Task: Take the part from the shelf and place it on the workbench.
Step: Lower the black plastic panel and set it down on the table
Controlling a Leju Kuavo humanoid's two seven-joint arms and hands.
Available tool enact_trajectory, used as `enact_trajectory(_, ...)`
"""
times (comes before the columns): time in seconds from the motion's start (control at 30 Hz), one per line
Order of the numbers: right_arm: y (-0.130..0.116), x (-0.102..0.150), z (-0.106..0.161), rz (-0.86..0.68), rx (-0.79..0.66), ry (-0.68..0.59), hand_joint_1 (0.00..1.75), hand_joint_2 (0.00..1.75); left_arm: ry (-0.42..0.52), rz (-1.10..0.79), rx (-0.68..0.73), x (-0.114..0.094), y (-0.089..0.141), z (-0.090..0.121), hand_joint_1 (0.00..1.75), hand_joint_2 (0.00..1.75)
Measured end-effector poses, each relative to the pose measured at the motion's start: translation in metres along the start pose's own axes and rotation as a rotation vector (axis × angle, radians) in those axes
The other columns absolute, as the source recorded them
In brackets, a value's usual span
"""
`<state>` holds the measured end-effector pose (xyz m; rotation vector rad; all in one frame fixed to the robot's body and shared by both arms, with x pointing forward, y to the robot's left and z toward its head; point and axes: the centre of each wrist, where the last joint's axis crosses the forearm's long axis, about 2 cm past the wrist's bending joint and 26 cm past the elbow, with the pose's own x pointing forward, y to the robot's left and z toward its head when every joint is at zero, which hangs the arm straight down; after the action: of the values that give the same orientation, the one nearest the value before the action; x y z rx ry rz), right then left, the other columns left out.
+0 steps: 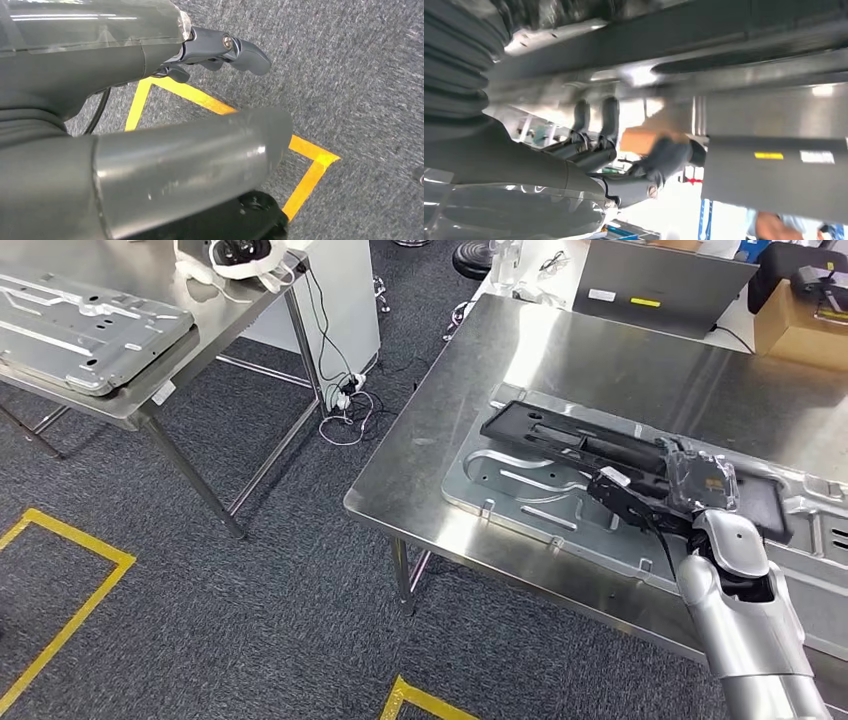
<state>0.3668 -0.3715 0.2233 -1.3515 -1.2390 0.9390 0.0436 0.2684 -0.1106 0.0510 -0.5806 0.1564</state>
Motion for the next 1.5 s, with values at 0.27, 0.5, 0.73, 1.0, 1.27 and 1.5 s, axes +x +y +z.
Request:
enact_trajectory(0.27,0.009,-0.004,0.008,-0.003,0.016,0.009,0.0,0.0,-0.004,0.005,-0.004,0.001,0.0,-0.001,0.0,0.0)
enact_trajectory(0.5,0.014,-0.01,0.011,-0.001,0.027,0.023,0.0,0.0,-0.001,0.011,-0.004,0.001,-0.001,0.0,0.0,0.0)
enact_trajectory(0.73,0.015,-0.012,0.012,-0.002,0.023,0.029,0.0,0.0,-0.001,0.023,-0.008,0.0,-0.003,0.0,0.0,0.0)
enact_trajectory(1.0,0.019,-0.01,0.015,-0.006,0.033,0.024,0.0,0.0,-0.001,0.032,-0.01,0.0,-0.004,0.0,0.0,0.0)
enact_trajectory(1.27,0.022,-0.011,0.019,-0.008,0.035,0.024,0.0,0.0,-0.005,0.035,-0.011,0.001,-0.004,0.0,0.0,0.0)
enact_trajectory(1.5,0.025,-0.014,0.022,-0.006,0.043,0.034,0.0,0.0,-0.006,0.037,-0.011,0.001,-0.004,0.0,0.0,0.0)
